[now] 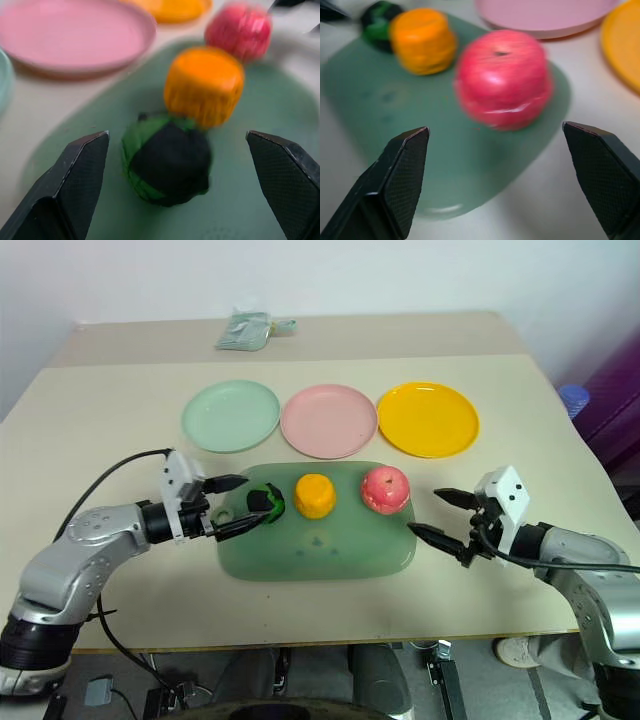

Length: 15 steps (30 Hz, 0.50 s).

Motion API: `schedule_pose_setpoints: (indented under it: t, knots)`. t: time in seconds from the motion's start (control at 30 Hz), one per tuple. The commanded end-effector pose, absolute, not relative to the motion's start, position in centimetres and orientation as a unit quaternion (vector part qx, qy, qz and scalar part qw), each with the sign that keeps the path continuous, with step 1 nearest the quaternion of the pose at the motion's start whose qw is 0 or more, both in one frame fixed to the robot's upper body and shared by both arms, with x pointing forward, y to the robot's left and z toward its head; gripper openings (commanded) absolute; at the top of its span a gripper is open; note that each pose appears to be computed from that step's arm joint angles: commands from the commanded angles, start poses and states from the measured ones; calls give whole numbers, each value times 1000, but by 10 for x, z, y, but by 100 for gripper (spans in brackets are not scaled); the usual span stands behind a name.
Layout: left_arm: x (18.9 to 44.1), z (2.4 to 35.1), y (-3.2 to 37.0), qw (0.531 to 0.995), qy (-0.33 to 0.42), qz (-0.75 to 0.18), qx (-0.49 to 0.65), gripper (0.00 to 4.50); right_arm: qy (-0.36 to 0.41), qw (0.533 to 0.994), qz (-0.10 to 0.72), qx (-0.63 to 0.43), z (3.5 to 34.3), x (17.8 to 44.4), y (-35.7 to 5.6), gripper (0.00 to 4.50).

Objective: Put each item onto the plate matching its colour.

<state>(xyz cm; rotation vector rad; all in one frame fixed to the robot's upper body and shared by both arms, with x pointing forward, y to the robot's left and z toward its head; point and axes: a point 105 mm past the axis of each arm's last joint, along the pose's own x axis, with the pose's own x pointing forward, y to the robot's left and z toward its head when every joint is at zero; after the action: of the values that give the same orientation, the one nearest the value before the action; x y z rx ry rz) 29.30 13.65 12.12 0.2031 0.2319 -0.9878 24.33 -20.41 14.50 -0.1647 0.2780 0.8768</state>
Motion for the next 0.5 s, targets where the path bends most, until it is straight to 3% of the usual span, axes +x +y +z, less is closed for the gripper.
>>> schedule_pose_setpoints:
  t: [0.03,0.1,0.13,0.23,0.3,0.5]
  knots:
    - [300,122,129,857,100,-492,119,450,101,878,458,-97,167,232,-182,436]
    - [304,120,128,857,100,-492,120,450,93,878,459,-97,169,232,-176,436]
    - [308,119,128,859,100,-487,123,424,90,879,458,-97,170,233,-174,444]
    - [312,121,131,863,92,-482,118,332,84,882,453,-97,171,236,-172,450]
    - [316,130,138,875,77,-468,101,224,80,883,451,-98,171,238,-172,450]
    - [360,179,181,942,-5,-333,42,224,49,890,443,-92,179,250,-170,450]
